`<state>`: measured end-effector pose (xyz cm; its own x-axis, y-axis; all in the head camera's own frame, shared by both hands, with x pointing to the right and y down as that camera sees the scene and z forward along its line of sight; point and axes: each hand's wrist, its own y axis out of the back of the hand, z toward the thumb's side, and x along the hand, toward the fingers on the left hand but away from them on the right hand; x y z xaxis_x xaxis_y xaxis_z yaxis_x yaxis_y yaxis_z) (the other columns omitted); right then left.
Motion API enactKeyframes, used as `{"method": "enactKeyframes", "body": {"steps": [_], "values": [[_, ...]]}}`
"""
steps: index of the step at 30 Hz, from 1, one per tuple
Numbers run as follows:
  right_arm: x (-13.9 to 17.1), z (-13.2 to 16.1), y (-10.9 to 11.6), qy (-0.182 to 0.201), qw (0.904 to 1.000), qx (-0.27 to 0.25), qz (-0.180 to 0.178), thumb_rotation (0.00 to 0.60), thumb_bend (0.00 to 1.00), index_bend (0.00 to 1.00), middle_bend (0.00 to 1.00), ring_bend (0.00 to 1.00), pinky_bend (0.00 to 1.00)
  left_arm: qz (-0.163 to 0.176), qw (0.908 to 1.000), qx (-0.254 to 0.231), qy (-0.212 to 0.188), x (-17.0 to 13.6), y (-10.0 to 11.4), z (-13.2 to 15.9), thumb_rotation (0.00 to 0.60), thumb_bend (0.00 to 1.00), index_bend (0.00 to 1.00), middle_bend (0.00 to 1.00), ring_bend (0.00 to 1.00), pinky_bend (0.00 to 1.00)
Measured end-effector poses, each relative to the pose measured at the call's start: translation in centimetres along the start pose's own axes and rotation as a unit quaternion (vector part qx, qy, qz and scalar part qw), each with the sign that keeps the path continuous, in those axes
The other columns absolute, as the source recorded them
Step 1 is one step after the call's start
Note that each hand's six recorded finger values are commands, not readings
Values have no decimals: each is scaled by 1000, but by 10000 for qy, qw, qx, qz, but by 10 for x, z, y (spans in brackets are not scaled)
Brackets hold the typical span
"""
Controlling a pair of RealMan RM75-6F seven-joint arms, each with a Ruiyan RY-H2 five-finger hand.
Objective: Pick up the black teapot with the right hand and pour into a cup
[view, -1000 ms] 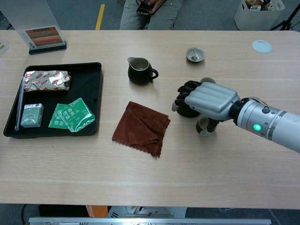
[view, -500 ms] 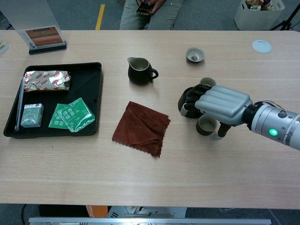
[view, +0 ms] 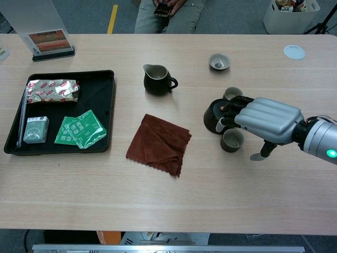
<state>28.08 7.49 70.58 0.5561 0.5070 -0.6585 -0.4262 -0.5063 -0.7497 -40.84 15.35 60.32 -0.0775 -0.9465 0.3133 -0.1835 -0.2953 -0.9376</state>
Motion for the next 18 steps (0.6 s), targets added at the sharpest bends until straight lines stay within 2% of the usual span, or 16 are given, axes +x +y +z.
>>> {"method": "enactKeyframes", "body": {"steps": [12,18], "values": [[22,-13,-4,-157,9999,33,-14,600,0,258,263,97,0,-12,10000,-6,-47,1,-1,3,600,217,0,0,0,0],[33,-26,2,-427,9986,-5,-318,600,0,258,263,98,0,-40,10000,-8,-52,1,-3,3,600,218,0,0,0,0]]}}
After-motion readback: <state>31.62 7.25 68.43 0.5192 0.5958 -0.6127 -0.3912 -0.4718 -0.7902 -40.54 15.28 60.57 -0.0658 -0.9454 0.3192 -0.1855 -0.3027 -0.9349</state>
